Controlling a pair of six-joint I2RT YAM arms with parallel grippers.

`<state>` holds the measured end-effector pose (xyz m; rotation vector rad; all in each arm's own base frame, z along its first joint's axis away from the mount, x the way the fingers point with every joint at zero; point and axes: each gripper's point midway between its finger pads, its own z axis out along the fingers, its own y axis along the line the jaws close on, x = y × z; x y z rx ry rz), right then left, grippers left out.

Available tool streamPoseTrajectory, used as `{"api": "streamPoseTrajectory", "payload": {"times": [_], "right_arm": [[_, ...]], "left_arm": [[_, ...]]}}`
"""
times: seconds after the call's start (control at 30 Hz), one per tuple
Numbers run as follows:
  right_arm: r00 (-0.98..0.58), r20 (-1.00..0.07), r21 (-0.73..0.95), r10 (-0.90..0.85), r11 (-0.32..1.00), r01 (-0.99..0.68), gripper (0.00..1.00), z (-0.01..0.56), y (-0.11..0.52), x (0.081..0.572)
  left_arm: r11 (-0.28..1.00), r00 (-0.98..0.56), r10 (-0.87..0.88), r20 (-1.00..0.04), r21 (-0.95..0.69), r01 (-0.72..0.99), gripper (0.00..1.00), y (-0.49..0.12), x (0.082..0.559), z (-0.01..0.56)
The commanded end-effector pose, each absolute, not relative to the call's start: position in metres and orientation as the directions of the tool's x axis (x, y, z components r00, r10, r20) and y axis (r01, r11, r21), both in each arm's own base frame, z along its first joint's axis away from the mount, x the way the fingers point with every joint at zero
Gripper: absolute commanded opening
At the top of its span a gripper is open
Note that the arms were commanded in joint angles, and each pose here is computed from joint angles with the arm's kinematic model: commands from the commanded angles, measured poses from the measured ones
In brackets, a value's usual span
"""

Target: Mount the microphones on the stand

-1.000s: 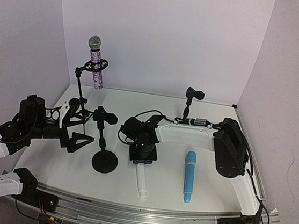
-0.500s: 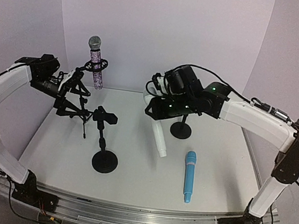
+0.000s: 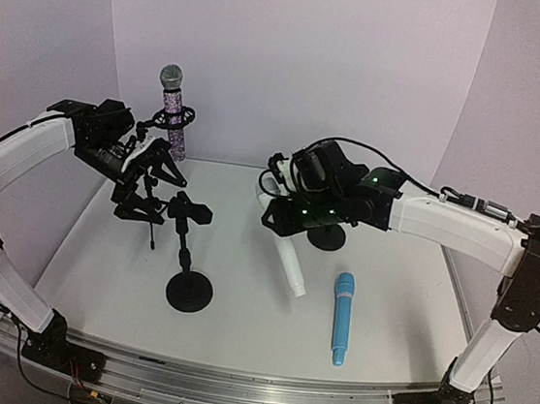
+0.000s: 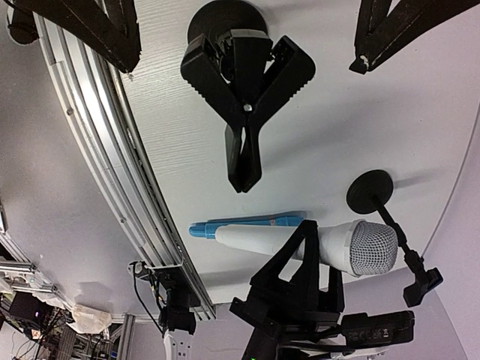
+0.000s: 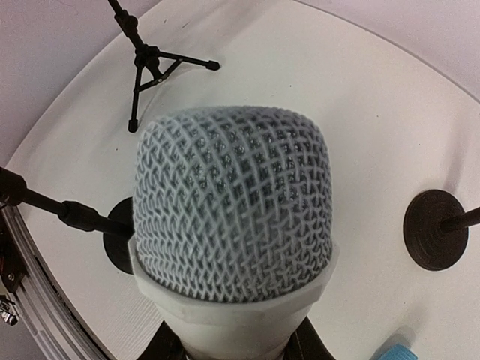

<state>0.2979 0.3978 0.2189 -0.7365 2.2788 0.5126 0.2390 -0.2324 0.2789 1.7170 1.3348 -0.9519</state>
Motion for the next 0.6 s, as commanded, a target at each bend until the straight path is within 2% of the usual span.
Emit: {"api": "streamPoseTrajectory", "payload": {"times": [0.0, 0.57], "right_arm": [[-0.563, -0.775, 0.188, -0.287, 0.745, -0.640, 0.00, 0.2564, 0.4015, 0.3018], [-0.568, -0.773, 0.193, -0.281, 0.749, -0.633, 0.00, 0.2546, 0.3999, 0.3009]], "left_arm": [[-0.228, 0.217, 0.384, -0.897, 0.136, 0.964, 0.99, -0.2391, 0.2354, 0.2903], [-0.261, 0.228, 0.377, -0.898, 0.133, 0.956, 0.78, -0.2471, 0.2328, 0.2890]]}}
